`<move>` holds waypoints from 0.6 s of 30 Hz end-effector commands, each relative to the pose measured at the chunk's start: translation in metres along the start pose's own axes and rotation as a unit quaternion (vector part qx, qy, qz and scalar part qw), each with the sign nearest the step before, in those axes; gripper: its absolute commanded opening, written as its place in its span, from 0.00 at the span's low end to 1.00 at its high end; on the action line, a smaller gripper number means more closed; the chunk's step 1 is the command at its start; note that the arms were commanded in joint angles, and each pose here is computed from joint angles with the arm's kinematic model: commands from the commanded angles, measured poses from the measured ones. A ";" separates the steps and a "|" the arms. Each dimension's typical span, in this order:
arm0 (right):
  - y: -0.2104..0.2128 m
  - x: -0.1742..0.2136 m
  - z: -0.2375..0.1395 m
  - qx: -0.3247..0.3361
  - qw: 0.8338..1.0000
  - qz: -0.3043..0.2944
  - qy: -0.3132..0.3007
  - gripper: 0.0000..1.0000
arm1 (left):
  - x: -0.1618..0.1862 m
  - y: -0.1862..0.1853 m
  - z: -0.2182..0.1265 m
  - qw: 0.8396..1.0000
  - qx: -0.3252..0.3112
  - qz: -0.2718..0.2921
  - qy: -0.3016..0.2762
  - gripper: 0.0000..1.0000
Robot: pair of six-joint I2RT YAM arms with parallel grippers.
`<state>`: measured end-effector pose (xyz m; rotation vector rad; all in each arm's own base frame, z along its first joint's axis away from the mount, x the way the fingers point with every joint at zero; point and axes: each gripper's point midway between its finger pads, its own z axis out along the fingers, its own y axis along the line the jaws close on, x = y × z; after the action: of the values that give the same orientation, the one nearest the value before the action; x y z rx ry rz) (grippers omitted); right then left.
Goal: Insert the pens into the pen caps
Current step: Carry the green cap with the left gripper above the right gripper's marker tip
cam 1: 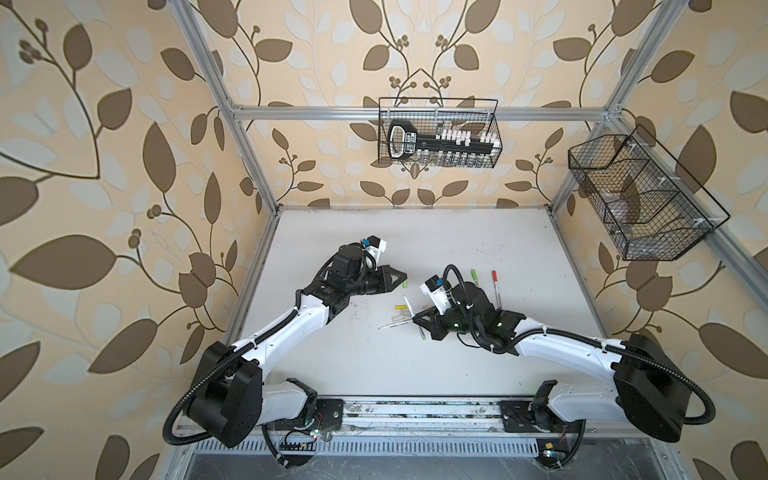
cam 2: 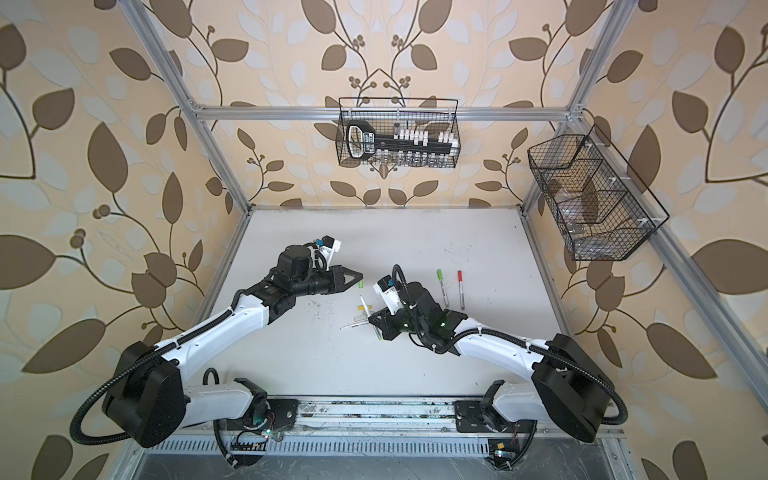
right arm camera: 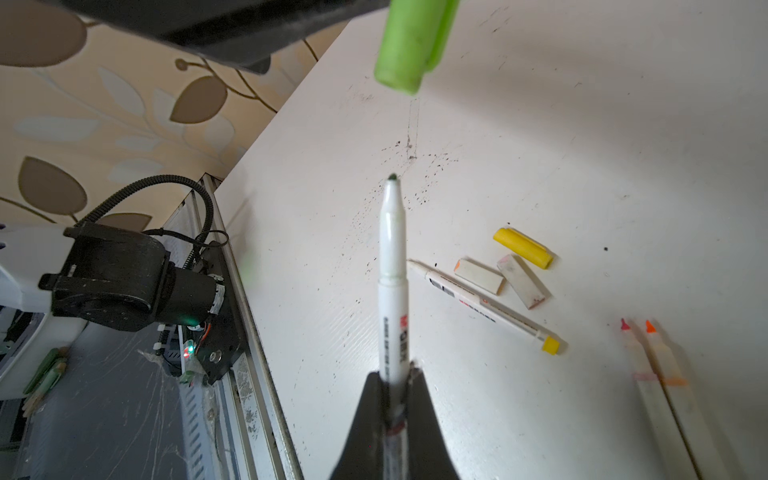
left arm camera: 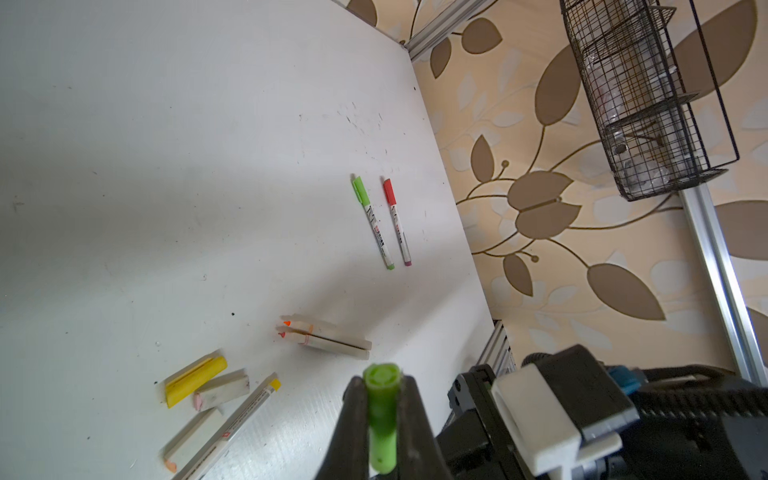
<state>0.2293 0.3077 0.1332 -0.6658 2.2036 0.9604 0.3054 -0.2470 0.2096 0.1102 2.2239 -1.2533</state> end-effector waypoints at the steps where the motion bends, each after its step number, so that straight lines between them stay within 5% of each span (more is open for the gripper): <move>1: 0.006 -0.018 -0.006 0.000 1.000 -0.007 -0.026 0.07 | -0.005 -0.014 -0.006 0.999 0.028 0.014 -0.012 0.05; 18: 0.007 -0.025 -0.005 0.003 0.999 -0.004 -0.033 0.07 | 0.003 -0.008 -0.009 1.000 0.025 0.015 -0.011 0.04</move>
<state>0.2331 0.3070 0.1387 -0.6480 2.1894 0.9480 0.2988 -0.2445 0.1978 0.1070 2.2410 -1.2545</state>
